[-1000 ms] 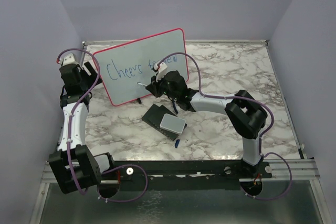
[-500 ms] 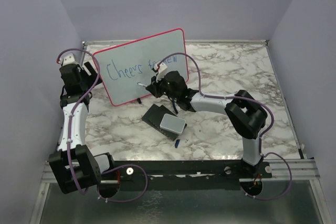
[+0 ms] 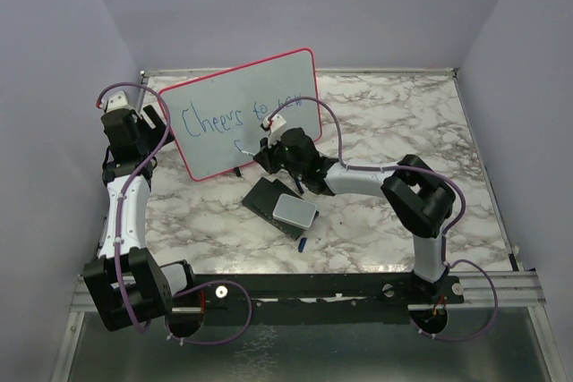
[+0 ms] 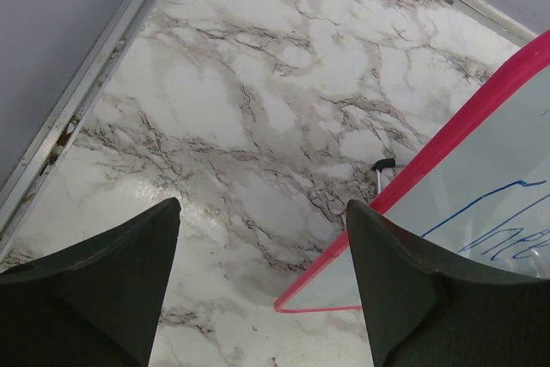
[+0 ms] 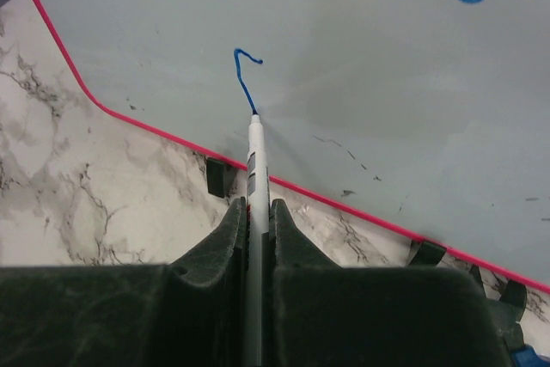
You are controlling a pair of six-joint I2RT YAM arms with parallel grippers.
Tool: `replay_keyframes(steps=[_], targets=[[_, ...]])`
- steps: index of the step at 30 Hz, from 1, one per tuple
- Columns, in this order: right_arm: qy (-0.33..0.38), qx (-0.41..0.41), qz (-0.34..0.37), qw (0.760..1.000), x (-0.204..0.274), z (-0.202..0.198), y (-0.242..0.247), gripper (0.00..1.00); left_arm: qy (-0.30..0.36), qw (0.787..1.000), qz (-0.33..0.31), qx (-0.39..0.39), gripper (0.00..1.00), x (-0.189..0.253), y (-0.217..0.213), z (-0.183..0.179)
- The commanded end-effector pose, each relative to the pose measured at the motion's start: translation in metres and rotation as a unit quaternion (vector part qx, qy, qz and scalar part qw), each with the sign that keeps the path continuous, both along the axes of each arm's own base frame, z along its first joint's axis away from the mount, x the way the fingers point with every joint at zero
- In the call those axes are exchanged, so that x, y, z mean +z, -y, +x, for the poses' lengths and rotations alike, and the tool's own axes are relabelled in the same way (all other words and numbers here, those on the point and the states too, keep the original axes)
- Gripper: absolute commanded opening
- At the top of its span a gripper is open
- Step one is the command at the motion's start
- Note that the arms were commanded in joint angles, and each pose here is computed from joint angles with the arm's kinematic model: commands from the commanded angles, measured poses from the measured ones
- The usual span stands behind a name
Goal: Write a sentence on the whiteboard
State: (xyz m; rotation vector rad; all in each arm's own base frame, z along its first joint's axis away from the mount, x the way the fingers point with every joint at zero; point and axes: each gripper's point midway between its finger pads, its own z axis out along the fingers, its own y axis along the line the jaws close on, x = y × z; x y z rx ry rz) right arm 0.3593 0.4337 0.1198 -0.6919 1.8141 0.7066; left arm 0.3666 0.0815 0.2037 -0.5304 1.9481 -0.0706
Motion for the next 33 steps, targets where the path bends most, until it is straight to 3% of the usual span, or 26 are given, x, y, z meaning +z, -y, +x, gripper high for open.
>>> replay_keyframes(steps=[1,33], targets=[[0.003,-0.054,-0.025,0.998,-0.013,0.008,0.02,0.01,0.014,1.0,-0.001,-0.015,0.8,0.007,0.007,0.0],[-0.002,0.027,-0.019,0.999,-0.016,-0.01,-0.019,0.01,0.016,1.0,-0.003,-0.018,0.79,0.008,0.008,0.0]])
